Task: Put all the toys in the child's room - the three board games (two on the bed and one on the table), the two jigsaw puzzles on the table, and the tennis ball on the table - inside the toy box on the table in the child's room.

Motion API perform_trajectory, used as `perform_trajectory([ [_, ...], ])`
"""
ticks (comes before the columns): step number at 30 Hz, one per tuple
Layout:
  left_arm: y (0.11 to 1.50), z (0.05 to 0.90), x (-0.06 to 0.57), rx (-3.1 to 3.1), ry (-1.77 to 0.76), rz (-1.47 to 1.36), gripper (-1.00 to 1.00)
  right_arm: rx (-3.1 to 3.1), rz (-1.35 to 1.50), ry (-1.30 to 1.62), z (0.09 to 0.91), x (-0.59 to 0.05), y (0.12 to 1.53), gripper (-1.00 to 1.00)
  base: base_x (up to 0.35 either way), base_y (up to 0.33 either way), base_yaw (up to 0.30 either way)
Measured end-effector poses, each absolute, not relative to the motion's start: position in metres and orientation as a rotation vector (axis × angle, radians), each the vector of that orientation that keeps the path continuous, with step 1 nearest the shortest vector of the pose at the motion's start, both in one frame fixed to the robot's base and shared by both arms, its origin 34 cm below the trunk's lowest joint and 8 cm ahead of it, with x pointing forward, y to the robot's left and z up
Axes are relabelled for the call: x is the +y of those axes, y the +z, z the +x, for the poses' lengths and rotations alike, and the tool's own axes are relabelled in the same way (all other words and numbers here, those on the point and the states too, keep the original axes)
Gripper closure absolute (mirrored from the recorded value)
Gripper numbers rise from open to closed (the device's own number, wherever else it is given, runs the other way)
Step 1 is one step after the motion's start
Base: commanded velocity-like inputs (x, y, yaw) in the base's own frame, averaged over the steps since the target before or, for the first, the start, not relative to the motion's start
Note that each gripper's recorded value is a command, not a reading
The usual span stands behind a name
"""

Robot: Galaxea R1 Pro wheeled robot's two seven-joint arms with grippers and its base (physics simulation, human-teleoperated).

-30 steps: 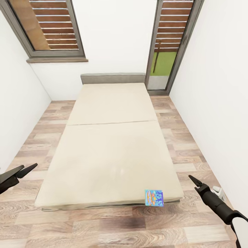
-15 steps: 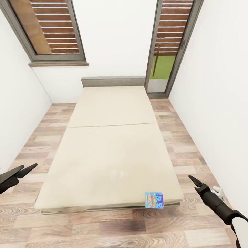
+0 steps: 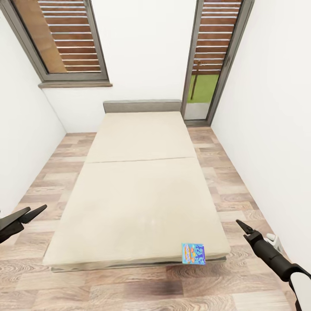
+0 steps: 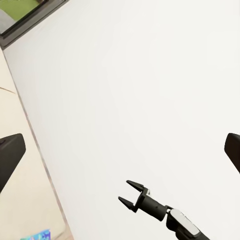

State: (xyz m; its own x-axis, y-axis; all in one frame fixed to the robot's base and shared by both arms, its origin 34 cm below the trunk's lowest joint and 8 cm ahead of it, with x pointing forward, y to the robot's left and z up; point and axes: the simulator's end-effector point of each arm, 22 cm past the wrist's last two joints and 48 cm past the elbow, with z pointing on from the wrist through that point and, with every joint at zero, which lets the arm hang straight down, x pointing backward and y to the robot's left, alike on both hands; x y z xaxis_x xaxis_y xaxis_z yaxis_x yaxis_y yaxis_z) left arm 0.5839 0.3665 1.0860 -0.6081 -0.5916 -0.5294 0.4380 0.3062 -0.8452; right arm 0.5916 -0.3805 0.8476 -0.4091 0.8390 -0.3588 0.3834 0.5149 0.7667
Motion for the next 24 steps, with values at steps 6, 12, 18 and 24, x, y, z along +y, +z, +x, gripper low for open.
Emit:
perform_trajectory([
  [6,1.0903,0.5832,0.3666,1.680,-1.454,-0.133,-1.00,1.995,0.991,0.772,0.5930,-0.3802,0.8519,-1.00,0.000,0.000,0.002],
  [12,1.0925,0.5828,0.3664,1.674,-1.455,-0.131,-1.00,1.987,0.988,0.778,0.5941,-0.3800,0.8549,-1.00,0.000,0.000,0.004],
  [18,1.0925,0.5828,0.3665,1.676,-1.454,-0.130,-1.00,1.987,0.987,0.779,0.5941,-0.3799,0.8552,-1.00,0.000,0.000,0.000],
  [24,1.0927,0.5828,0.3663,1.674,-1.455,-0.130,-1.00,1.979,0.989,0.785,0.5947,-0.3805,0.8566,-1.00,0.000,0.000,0.000],
])
